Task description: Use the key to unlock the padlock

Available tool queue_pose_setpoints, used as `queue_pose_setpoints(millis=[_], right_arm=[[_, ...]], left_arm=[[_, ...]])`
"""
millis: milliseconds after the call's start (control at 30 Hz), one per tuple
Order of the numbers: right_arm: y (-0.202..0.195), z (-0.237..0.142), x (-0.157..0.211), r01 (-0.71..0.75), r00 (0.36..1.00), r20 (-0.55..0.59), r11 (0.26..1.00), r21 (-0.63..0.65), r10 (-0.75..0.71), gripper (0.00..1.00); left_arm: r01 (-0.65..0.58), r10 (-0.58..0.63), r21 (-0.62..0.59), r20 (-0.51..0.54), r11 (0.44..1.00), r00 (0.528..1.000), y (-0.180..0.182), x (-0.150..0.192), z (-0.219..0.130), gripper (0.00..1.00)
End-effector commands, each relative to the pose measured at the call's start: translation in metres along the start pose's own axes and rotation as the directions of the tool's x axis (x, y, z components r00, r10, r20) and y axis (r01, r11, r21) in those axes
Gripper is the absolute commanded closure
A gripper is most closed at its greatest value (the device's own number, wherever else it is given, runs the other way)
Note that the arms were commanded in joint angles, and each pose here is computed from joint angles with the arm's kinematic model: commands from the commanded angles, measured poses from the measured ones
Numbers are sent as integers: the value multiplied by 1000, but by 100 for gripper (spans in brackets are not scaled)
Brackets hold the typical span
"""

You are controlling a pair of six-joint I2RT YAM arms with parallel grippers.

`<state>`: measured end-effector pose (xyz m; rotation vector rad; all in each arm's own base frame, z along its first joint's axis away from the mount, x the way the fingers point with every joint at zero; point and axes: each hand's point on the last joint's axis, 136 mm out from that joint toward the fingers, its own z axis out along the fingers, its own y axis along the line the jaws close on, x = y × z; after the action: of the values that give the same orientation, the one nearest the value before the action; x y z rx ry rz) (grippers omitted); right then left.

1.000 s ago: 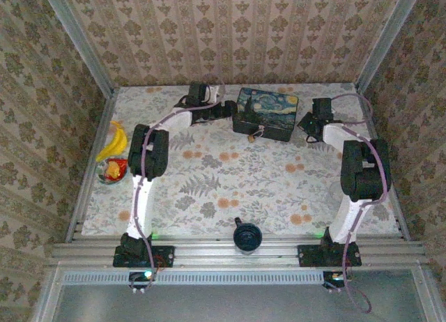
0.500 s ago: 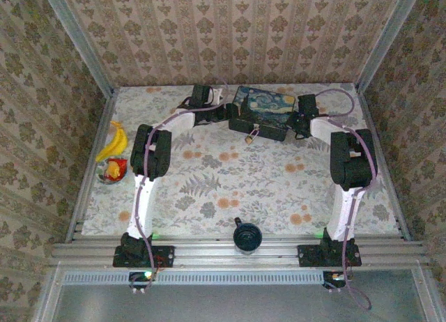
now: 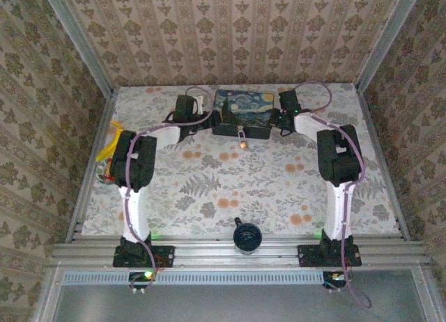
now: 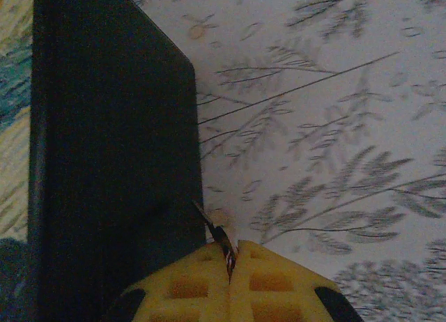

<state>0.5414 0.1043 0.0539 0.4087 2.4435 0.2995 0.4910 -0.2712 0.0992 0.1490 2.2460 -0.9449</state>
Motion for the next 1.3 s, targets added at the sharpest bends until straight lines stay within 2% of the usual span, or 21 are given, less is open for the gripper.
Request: queue_pose_setpoints(millis=[0,300,500,567,767,933,1100,1267], right_arm=[[100,-8,37,98,990,-71,958,-268,-121,100],[164,-21,85,129,977,-109,915,-383,-184,100],[179,-21,102,130,973,-125,911,-392,-192,100],[174,-17,102,128,973,-134,923,-363,-188,100],[147,-24,78,143,979,-105,959,-246,-173,100],[112,-40,55,130,988,-62,981,-146,-141,100],[75,-61,41,86,996,-20,994,-68,-88,100],[47,-87,43,69,998,15,997,-18,-69,100]], left_arm=[[-31,31,150,2,988,1000,-52,20,-15,50],[24,-25,11,96,1000,995,-22,45,-81,49],[72,-69,-25,110,997,992,-13,66,-104,48],[88,-83,-34,113,996,990,-11,70,-107,45],[133,-121,-73,156,988,980,-6,72,-125,20],[160,-115,-194,225,968,968,8,73,-157,0],[167,-64,-357,284,919,957,15,78,-199,0],[151,-30,-383,304,912,952,-7,94,-215,0]])
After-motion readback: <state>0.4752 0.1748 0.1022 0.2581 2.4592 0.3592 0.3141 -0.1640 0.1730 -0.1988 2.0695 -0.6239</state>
